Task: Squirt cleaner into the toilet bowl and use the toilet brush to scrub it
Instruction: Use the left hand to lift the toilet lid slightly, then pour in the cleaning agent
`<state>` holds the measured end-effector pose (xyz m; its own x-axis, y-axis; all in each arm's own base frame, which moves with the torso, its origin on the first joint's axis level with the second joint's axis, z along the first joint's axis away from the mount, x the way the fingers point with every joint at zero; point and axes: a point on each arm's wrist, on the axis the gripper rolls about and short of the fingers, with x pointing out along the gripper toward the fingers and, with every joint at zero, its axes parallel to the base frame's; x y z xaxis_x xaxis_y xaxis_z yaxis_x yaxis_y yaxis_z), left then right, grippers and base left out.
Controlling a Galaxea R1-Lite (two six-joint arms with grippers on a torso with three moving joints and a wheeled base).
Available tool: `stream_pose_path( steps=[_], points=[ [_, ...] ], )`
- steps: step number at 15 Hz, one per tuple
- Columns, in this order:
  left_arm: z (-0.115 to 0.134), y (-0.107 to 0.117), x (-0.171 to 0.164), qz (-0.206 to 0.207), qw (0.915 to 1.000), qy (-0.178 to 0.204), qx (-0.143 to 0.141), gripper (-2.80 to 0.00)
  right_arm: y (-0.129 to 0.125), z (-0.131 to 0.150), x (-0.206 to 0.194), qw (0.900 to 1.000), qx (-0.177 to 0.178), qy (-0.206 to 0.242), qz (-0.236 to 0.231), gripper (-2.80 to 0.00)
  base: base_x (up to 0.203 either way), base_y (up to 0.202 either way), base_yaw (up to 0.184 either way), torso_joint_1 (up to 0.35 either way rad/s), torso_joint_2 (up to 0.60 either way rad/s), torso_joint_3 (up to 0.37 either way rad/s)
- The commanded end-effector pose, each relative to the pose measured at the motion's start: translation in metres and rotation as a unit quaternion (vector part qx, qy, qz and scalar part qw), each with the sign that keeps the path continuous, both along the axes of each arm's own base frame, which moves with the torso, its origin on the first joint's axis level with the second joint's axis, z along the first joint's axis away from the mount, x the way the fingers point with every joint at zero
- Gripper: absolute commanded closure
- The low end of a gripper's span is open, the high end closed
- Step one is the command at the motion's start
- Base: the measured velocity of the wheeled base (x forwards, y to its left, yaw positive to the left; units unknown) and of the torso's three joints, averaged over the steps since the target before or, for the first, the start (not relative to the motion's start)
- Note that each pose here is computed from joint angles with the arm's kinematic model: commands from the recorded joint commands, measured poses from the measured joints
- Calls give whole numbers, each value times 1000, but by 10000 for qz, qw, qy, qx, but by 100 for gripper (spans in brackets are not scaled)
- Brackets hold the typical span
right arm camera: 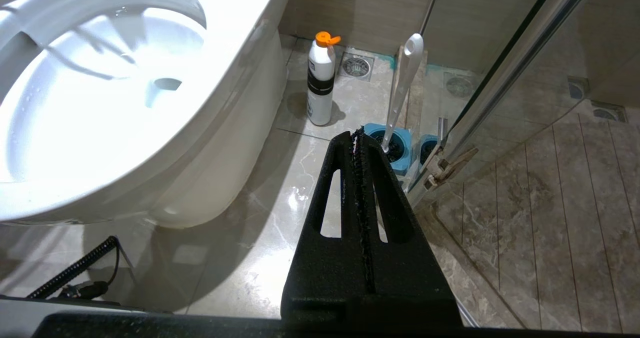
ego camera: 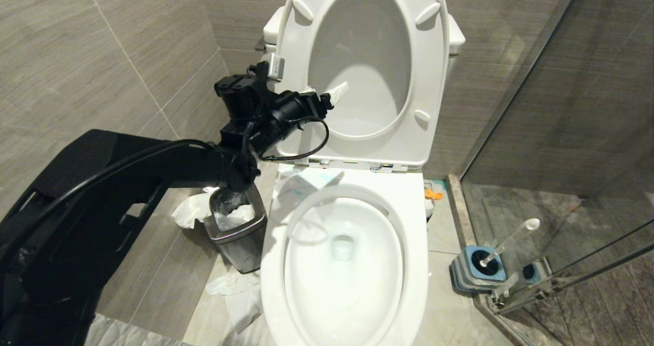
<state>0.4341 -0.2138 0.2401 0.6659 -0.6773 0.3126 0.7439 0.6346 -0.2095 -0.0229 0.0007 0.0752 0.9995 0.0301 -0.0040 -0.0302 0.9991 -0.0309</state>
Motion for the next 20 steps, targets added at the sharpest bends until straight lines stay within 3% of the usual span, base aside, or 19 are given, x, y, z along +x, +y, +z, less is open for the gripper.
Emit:
stream_pose_path(
  steps=[1,5,7,9,10,11,13,14,16,18,20],
  points=[
    [23,2,-14,-98,9997,-137,-179,-280,0,0,0,10000,2,3,3,0,0,0,0,0,0,0],
    [74,4,-57,-586,9956,-5,-728,-280,0,0,0,10000,2,3,3,0,0,0,0,0,0,0],
    [101,8,-86,-931,9889,415,-1083,-280,0,0,0,10000,2,6,3,0,0,0,0,0,0,0],
    [131,19,-119,-1400,9673,1274,-1689,-280,0,0,0,10000,2,3,3,0,0,0,0,0,0,0],
    [144,26,-136,-1592,9520,1757,-1937,-280,0,0,0,10000,2,4,3,0,0,0,0,0,0,0],
    [155,33,-152,-1750,9380,2142,-2088,-280,0,0,0,10000,2,3,3,0,0,0,0,0,0,0],
    [167,47,-175,-1798,9249,2577,-2140,-280,0,0,0,10000,2,6,3,0,0,0,0,0,0,0],
    [170,55,-183,-1703,9254,2676,-2076,-280,0,0,0,10000,2,3,1,0,0,0,0,0,0,0],
    [169,69,-190,-1240,9495,2463,-1496,-280,0,0,0,10000,2,5,3,0,0,0,0,0,0,0],
    [166,85,-197,-740,9760,1916,-721,-280,0,0,0,10000,2,3,3,0,0,0,0,0,0,0],
    [164,96,-203,-357,9910,1289,-34,-280,0,0,0,10000,2,-2,3,0,0,0,0,0,0,0]
  ],
)
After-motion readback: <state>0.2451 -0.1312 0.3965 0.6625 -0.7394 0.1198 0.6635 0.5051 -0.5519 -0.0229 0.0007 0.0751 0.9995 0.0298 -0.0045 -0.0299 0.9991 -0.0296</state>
